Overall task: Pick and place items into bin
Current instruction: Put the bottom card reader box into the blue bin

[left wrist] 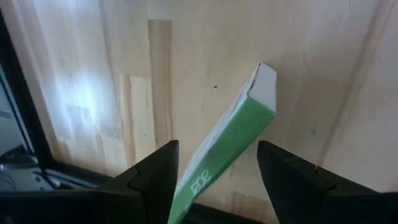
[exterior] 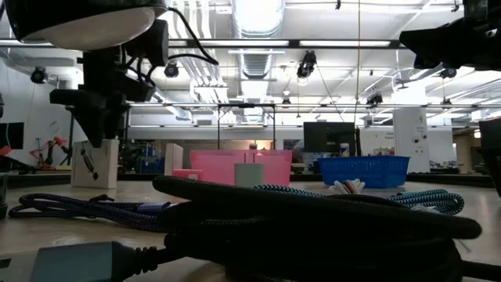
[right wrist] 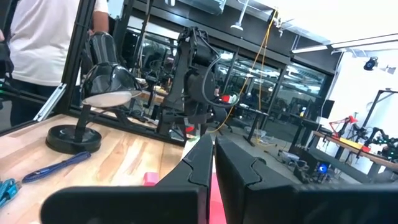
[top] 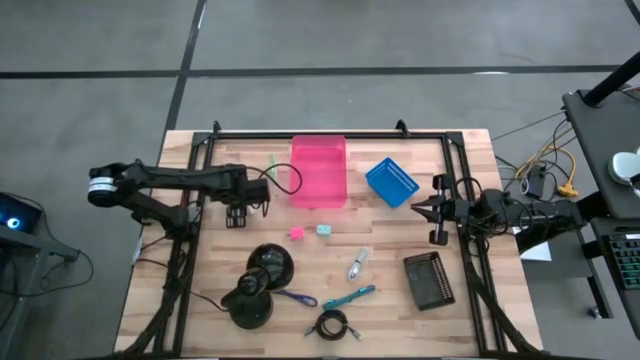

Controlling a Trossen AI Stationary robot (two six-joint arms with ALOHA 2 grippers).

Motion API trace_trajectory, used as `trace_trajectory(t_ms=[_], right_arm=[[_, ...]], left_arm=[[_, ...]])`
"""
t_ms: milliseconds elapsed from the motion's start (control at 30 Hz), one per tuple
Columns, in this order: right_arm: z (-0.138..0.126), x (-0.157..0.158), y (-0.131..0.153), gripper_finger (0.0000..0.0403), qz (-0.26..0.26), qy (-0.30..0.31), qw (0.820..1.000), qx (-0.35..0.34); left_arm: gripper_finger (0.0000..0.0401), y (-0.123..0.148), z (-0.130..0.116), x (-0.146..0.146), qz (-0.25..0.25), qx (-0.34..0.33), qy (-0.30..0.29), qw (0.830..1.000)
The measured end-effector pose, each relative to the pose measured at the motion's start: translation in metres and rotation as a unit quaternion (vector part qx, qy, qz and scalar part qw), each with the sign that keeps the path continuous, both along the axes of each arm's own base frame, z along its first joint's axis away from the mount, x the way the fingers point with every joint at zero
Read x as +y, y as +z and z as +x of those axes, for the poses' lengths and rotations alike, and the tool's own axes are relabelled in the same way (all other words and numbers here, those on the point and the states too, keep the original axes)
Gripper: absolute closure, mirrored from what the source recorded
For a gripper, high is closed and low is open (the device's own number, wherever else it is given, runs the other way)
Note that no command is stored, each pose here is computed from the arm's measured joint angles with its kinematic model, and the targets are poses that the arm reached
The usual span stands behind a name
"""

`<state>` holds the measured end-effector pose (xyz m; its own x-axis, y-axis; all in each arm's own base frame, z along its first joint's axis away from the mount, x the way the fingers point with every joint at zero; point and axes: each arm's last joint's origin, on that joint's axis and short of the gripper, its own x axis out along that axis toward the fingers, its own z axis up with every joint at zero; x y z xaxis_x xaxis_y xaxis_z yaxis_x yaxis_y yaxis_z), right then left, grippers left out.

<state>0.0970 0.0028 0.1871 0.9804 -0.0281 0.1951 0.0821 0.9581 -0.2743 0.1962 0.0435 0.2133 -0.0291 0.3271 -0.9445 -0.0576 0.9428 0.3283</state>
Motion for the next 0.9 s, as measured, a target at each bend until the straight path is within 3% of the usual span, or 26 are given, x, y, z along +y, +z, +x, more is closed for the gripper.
trace_trajectory(t_ms=[767,900], right_arm=[[0.000,0.000,0.000,0.0394,0.000,0.000,1.000,0.001],[0.000,0.000,0.000,0.0394,0.000,0.000,1.000,0.001]], left_arm=[[0.0199,-0.043,0.019,0.013,-0.022,0.103,-0.006,0.994],[0.0214,-0.045,0.019,0.014,-0.023,0.108,-0.007,0.994]])
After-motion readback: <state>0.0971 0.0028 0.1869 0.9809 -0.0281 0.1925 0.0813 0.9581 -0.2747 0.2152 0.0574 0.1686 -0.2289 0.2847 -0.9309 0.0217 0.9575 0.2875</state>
